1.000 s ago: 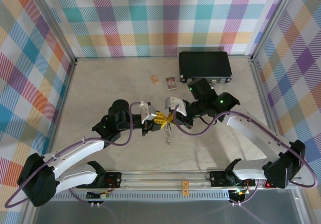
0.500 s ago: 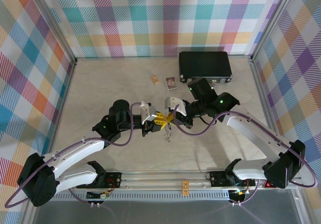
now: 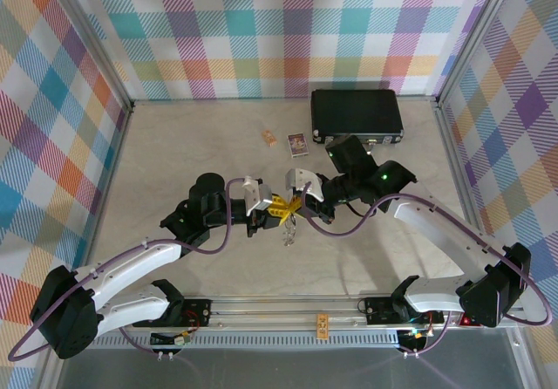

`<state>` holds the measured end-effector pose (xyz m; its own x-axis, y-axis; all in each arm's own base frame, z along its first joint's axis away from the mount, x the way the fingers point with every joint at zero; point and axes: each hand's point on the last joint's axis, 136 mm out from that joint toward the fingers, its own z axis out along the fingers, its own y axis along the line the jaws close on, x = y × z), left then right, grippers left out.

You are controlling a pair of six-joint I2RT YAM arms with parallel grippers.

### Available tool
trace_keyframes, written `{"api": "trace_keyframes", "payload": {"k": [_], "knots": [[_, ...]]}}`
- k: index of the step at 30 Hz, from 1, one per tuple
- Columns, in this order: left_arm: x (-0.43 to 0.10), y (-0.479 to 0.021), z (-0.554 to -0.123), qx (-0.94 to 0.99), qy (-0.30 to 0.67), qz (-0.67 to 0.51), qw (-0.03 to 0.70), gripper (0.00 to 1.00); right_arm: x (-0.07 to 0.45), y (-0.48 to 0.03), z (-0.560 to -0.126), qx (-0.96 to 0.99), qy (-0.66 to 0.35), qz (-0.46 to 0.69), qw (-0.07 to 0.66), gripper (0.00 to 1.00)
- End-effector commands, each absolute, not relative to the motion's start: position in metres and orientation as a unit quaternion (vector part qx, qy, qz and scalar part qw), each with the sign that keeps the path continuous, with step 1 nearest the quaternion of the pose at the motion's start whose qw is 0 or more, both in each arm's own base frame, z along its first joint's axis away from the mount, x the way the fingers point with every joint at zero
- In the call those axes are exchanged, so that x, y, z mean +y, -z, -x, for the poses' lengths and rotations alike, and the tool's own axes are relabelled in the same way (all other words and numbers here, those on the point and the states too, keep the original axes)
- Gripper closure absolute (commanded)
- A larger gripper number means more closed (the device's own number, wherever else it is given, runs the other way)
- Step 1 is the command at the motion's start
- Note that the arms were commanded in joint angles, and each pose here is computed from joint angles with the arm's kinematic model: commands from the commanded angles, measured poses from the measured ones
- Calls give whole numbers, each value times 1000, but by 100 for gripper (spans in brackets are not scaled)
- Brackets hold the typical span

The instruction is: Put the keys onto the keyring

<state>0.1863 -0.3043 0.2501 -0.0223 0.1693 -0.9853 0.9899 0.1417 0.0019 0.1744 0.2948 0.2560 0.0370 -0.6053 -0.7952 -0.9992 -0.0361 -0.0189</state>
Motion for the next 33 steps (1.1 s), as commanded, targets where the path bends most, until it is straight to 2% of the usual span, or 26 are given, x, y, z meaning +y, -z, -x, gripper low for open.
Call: {"api": "trace_keyframes", "payload": {"k": [1,3,5,8,10,14,16,22,33], "knots": [[-309,-267,-181,553,434,-508,498,85,301,-269,-164,594,-338,655,321,100],[-309,-267,-181,552,435,-509,496,87,301,-269,-163,593,-339,656,322,100],[-310,-267,-180,550,437,-511,496,100,301,-268,-163,594,-340,655,320,100],[-309,-270,-180,545,438,-507,504,100,300,-269,-166,603,-335,645,328,98],[-308,-274,-180,539,441,-501,514,100,298,-272,-171,613,-325,632,346,84],[-306,-284,-178,519,456,-483,537,100,290,-283,-178,623,-314,594,400,81],[-306,-289,-177,508,466,-475,547,100,285,-287,-181,629,-313,567,430,75],[-303,-310,-176,476,497,-441,576,100,276,-297,-177,629,-345,504,481,71],[-295,-348,-174,429,542,-385,612,100,280,-299,-168,599,-409,464,508,63]]}}
